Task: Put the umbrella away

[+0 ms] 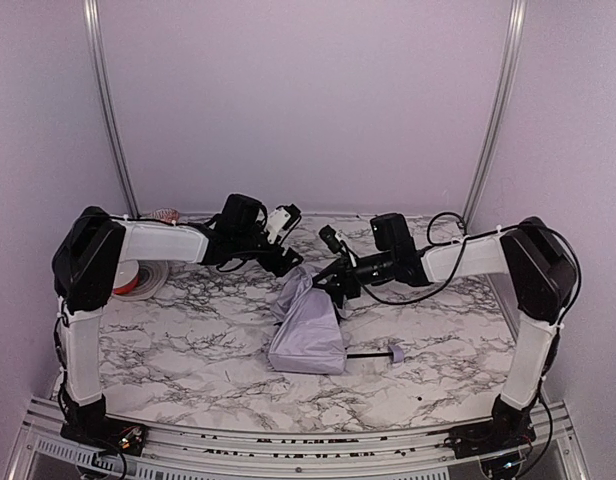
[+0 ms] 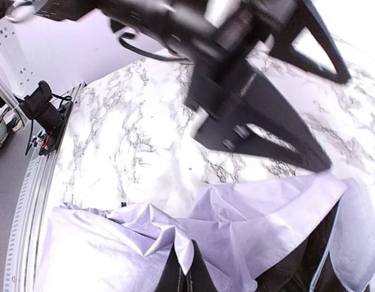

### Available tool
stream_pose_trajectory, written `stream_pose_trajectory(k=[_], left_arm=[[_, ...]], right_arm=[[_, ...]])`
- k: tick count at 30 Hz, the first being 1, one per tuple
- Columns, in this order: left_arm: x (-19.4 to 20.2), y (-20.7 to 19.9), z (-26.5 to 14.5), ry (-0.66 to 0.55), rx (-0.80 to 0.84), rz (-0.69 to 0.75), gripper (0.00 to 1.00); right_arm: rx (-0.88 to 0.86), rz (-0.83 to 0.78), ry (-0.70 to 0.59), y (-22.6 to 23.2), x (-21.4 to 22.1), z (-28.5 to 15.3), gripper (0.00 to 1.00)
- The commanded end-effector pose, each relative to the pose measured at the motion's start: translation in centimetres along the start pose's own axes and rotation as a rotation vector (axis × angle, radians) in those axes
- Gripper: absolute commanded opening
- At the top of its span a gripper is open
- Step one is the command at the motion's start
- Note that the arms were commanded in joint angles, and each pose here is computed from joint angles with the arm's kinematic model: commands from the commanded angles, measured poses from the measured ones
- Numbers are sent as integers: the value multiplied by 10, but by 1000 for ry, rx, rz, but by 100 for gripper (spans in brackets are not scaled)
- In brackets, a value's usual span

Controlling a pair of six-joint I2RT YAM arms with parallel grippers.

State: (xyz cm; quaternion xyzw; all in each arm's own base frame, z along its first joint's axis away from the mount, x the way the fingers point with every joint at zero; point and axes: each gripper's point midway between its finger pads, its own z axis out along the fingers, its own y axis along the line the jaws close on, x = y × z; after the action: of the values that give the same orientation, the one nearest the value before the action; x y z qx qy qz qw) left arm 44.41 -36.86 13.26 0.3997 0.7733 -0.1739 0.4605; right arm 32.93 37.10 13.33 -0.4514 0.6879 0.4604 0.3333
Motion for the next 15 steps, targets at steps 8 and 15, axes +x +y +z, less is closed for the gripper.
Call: stream_pose_trajectory(k=[8,15], left_arm=[[57,-65,44,160,325,-19,60],[88,-94,52,221,373,-21,51]], right_arm=[[-74,-280,-133,57,-75,-10,0],[-16,-292,-296,34,-120,-26,0]])
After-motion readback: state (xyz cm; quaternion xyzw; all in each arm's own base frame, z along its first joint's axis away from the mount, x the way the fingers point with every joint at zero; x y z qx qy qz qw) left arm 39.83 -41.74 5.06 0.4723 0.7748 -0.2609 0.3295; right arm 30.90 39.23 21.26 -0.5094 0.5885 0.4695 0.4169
